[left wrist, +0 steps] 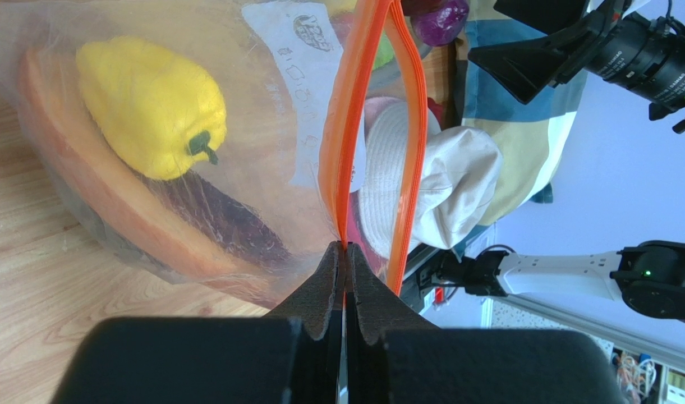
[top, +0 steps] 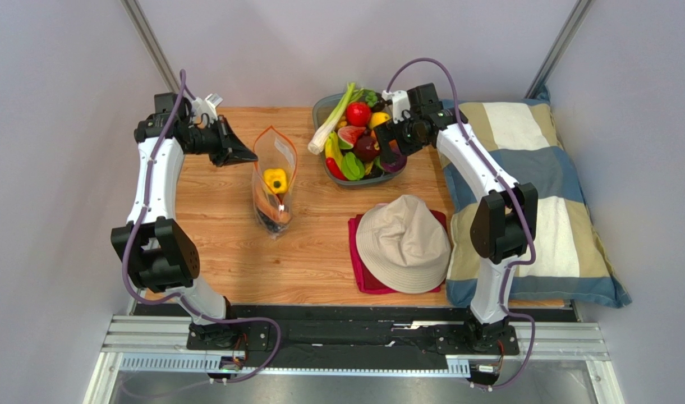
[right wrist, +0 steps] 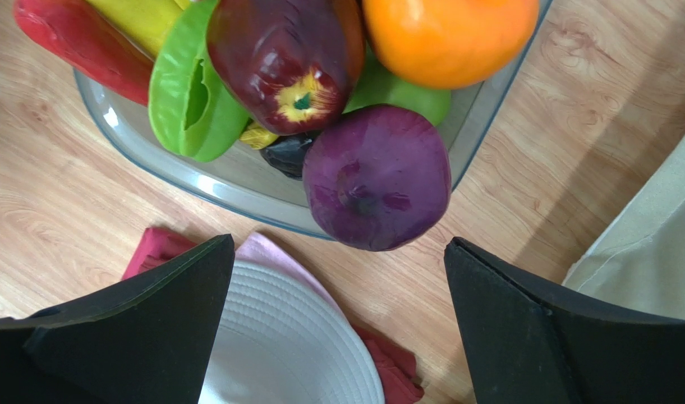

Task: Place the food in the zip-top bag and seal the zipper
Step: Pick up the fake vegetable from the bin.

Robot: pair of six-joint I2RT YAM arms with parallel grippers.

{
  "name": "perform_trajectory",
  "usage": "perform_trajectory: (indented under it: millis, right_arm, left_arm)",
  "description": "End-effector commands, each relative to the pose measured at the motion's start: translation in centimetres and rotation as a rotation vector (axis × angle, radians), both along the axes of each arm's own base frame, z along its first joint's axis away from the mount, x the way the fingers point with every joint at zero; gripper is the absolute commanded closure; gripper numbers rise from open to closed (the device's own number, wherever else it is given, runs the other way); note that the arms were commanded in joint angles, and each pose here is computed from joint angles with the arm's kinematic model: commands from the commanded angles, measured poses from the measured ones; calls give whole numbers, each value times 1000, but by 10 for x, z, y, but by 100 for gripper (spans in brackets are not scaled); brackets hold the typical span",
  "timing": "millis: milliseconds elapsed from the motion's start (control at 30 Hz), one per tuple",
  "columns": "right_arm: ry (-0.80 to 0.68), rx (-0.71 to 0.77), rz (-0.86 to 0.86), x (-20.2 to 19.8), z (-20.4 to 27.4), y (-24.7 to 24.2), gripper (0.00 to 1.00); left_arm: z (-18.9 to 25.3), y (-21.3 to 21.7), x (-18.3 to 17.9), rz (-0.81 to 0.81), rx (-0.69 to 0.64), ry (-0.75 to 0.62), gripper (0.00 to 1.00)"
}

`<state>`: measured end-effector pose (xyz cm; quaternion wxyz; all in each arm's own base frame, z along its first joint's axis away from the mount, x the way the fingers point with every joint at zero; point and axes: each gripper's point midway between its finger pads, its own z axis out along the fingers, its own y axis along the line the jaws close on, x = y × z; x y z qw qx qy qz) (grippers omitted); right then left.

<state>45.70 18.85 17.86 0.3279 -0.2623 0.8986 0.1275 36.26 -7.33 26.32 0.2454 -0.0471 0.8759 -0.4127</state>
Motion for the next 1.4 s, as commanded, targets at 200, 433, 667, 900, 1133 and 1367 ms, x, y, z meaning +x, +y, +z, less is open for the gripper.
perform_trajectory:
  millis: [200, 433, 667, 900, 1133, 1367]
  right_arm:
    - [-15, -114, -9, 25, -20, -11, 0]
    - [27, -127, -2, 26, -42, -10, 0]
    - [42, -134, -6, 25, -49, -11, 3]
    - [9, -108, -23, 16, -24, -13, 24]
    - [-51, -66, -27, -5, 29, -18, 42]
    - [-154, 257, 138, -40, 131, 39, 49]
  left_arm:
    - [14, -1, 3, -23, 7, -55, 100]
    - [14, 0, 2, -23, 12, -54, 100]
    - [14, 0, 1, -26, 14, -52, 100]
    - [14, -1, -2, -32, 18, -55, 100]
    - [16, -2, -3, -36, 12, -61, 100]
    - [13, -4, -7, -43, -9, -44, 100]
